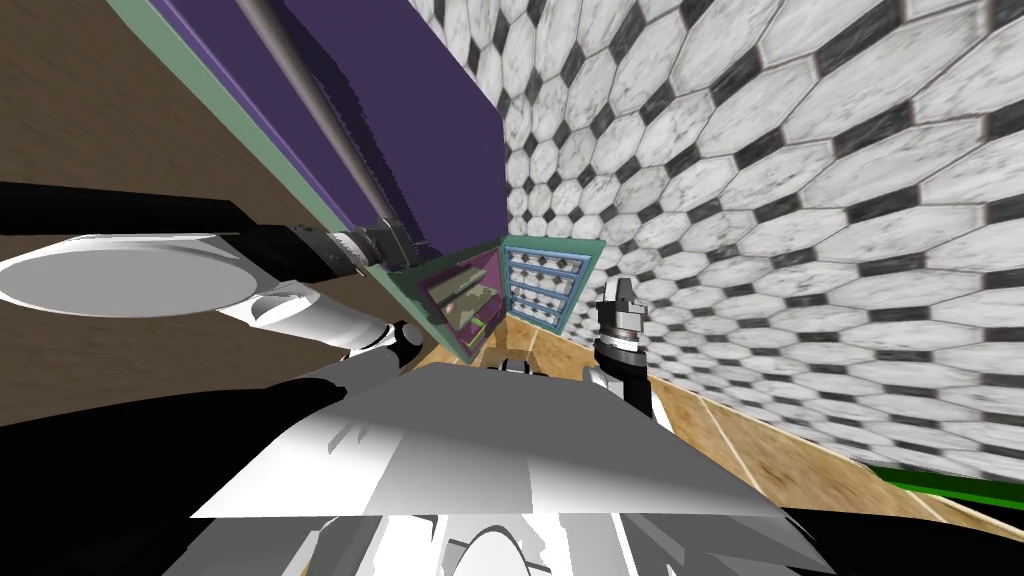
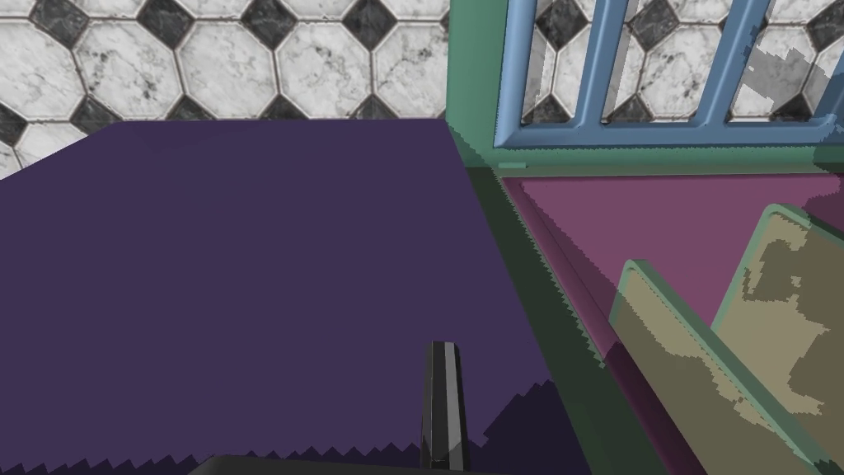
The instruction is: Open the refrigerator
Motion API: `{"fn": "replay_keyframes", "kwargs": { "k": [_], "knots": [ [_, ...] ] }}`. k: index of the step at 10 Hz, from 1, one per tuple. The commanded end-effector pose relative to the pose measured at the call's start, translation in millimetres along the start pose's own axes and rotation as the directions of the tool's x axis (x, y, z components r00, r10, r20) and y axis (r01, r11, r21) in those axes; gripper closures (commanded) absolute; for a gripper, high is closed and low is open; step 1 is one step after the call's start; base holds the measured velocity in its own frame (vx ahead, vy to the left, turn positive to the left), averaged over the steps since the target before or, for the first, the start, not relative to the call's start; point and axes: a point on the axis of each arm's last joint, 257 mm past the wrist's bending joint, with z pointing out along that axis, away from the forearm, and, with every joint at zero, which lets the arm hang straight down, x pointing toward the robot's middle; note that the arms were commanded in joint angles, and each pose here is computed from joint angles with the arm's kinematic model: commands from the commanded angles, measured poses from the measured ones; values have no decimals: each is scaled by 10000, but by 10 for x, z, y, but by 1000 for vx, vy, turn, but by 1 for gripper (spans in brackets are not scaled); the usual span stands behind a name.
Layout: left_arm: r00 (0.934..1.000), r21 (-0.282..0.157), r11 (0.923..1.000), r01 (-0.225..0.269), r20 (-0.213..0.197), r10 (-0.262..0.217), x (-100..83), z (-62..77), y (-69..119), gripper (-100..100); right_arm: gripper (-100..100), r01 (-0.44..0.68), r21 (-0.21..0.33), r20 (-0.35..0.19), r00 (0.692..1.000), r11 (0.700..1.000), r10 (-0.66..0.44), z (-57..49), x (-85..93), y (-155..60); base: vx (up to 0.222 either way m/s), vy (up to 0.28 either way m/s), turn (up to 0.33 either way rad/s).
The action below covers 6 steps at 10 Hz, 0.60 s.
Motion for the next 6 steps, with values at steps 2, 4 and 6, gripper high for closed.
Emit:
{"fn": "replay_keyframes", "kwargs": {
  "k": [2,4,6],
  "knots": [
    [9997,-317,9992,257,37,-256,-71,57,162,-100,0,0,2,1,10000,10000,0,-1,0,-1,-27,35,-8],
    [9991,-587,9975,394,160,-385,-134,77,258,-100,0,1,2,1,10000,10000,-1,-1,0,0,-4,58,49],
    [9999,-302,9995,-74,-76,72,-18,50,66,-100,0,0,3,1,10000,10000,0,-1,0,-1,12,-55,-58]
  ]
}}
